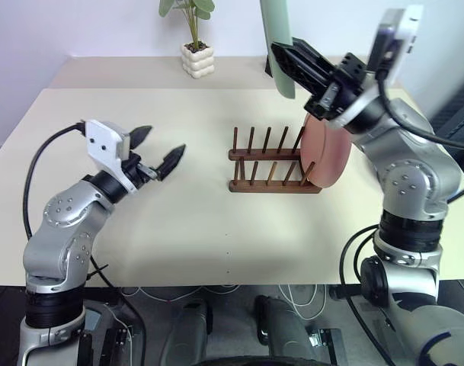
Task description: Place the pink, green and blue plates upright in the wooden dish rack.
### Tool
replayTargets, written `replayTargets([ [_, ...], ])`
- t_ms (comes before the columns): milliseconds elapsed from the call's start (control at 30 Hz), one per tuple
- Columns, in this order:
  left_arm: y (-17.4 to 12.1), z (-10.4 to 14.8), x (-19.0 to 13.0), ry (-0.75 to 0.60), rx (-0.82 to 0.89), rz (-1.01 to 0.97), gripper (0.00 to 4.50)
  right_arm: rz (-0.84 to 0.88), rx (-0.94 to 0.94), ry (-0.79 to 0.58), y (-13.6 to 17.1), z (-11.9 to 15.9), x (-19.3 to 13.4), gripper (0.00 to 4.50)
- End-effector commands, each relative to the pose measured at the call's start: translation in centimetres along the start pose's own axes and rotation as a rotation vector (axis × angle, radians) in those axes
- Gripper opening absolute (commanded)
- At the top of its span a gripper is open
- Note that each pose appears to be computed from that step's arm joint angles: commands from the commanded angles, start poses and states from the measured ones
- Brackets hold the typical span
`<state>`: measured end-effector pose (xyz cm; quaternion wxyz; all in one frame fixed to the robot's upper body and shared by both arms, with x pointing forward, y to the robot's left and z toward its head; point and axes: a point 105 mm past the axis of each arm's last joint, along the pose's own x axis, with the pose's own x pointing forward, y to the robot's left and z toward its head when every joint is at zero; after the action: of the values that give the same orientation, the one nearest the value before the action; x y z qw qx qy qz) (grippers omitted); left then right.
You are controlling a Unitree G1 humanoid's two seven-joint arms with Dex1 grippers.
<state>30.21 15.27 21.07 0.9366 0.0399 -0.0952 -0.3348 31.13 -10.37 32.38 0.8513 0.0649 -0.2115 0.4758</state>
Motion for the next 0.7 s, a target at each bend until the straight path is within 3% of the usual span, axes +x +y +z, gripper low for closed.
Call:
replayTargets([
  [33,-2.7,0.1,-0.1,0.000,-0.008,-0.147,4.42,0.038,0.092,-0.021,1.2,1.4,-1.2,0.00],
  [300,-3.9,-1.6,0.6,0.060,-0.038,-0.211,4.42,-0.059,0.321,-0.022,-0.1,0.2,-3.4,0.00],
  [700,-4.8,-2.3,0.8,0.070,-0.062,-0.233,4.42,-0.088,0.444,-0.014,0.7,-1.7,-3.7,0.00],
])
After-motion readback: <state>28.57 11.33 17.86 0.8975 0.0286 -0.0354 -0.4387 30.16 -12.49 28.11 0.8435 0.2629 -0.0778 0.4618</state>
